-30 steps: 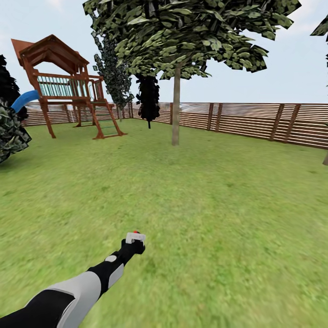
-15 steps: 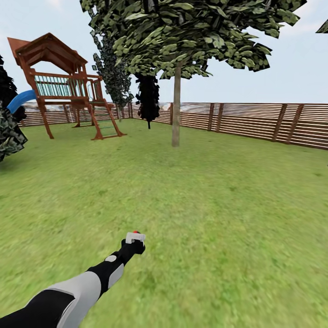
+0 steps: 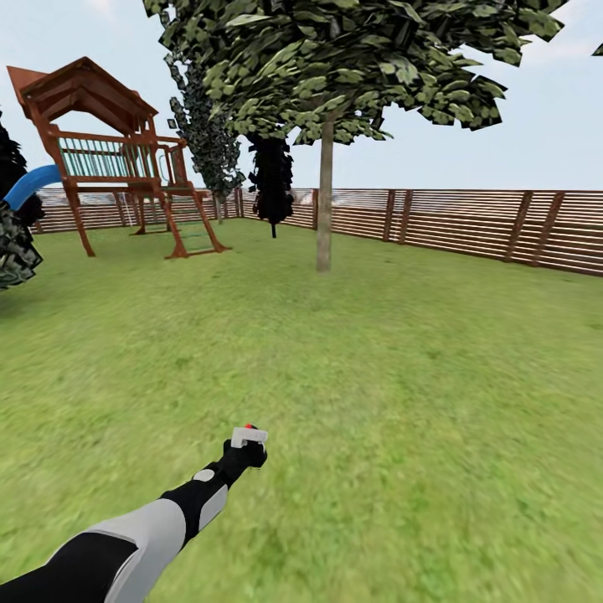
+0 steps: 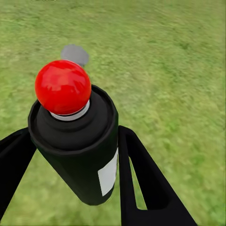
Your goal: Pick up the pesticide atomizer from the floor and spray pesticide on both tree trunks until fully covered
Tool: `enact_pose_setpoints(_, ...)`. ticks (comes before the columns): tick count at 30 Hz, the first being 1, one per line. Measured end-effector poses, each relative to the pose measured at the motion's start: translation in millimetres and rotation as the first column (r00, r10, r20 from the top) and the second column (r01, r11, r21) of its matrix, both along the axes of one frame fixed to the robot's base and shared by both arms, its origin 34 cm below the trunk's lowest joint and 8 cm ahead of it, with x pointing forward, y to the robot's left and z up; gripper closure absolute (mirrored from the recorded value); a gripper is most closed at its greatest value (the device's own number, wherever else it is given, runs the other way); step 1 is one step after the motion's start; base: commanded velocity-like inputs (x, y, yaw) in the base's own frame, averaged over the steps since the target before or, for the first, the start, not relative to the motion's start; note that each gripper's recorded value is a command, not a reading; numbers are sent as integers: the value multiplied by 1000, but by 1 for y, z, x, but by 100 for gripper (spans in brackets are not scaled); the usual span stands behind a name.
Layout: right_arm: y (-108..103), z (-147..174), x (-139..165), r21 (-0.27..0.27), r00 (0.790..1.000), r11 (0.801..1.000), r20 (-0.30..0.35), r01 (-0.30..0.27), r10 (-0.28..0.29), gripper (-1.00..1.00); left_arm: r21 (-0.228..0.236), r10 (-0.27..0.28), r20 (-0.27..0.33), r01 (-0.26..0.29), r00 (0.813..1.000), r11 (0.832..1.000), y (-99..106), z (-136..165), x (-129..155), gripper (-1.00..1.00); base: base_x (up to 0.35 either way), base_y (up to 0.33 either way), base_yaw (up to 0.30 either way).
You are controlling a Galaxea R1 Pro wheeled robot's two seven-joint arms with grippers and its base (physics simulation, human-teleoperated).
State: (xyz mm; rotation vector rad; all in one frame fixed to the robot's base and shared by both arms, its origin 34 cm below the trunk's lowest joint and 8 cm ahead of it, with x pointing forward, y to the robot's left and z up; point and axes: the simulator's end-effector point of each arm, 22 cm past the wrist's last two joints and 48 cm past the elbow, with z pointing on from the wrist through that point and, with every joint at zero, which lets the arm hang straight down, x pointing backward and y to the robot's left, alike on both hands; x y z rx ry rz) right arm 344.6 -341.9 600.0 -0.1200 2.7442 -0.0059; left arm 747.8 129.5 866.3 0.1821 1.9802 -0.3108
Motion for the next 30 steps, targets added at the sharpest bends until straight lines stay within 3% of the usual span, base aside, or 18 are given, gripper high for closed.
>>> enact_pose_setpoints(30, 0, 0, 0, 0, 1000, 1000, 0, 0, 0, -100, 1, -1, 0, 1, 1000, 1000, 0, 0, 0, 100, 350, -49, 0)
